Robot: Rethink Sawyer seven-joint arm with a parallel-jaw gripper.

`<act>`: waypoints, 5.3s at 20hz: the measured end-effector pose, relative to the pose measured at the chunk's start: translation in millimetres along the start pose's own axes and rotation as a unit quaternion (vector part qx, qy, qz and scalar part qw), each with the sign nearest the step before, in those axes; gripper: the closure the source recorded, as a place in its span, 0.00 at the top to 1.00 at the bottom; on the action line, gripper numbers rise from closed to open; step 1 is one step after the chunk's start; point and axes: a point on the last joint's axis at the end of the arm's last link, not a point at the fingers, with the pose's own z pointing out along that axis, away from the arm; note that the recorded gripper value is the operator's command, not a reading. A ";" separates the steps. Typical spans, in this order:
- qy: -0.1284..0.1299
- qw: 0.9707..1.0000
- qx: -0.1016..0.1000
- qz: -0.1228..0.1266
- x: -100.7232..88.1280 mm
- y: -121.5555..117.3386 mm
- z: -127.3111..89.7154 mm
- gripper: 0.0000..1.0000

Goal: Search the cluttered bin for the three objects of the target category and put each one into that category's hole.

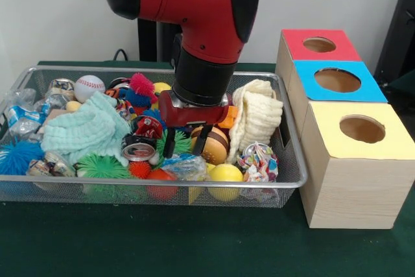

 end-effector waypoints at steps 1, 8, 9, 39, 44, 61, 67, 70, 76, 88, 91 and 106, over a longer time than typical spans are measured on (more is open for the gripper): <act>0.000 1.000 -0.002 0.003 -0.1 -0.9 0.1 1.00; -0.008 0.999 -0.028 0.035 -4.0 -8.3 0.1 1.00; -0.009 0.999 -0.033 0.041 -3.8 -9.7 0.5 1.00; -0.044 0.995 -0.067 0.065 -22.6 -12.5 -31.3 1.00; -0.054 0.995 -0.061 0.062 -29.9 -14.6 -44.0 1.00; -0.077 0.994 -0.052 0.061 -44.9 -17.9 -46.8 1.00; -0.077 0.994 -0.058 0.058 -45.0 -8.2 -35.0 1.00; -0.072 0.994 -0.064 0.054 -44.1 0.8 -28.1 1.00; -0.068 0.994 -0.068 0.052 -42.6 7.9 -21.9 1.00; -0.067 0.994 -0.068 0.050 -42.4 9.4 -21.6 1.00; -0.066 0.994 -0.067 0.050 -41.6 8.9 -21.1 1.00; -0.065 0.994 -0.066 0.054 -43.8 4.8 -9.9 1.00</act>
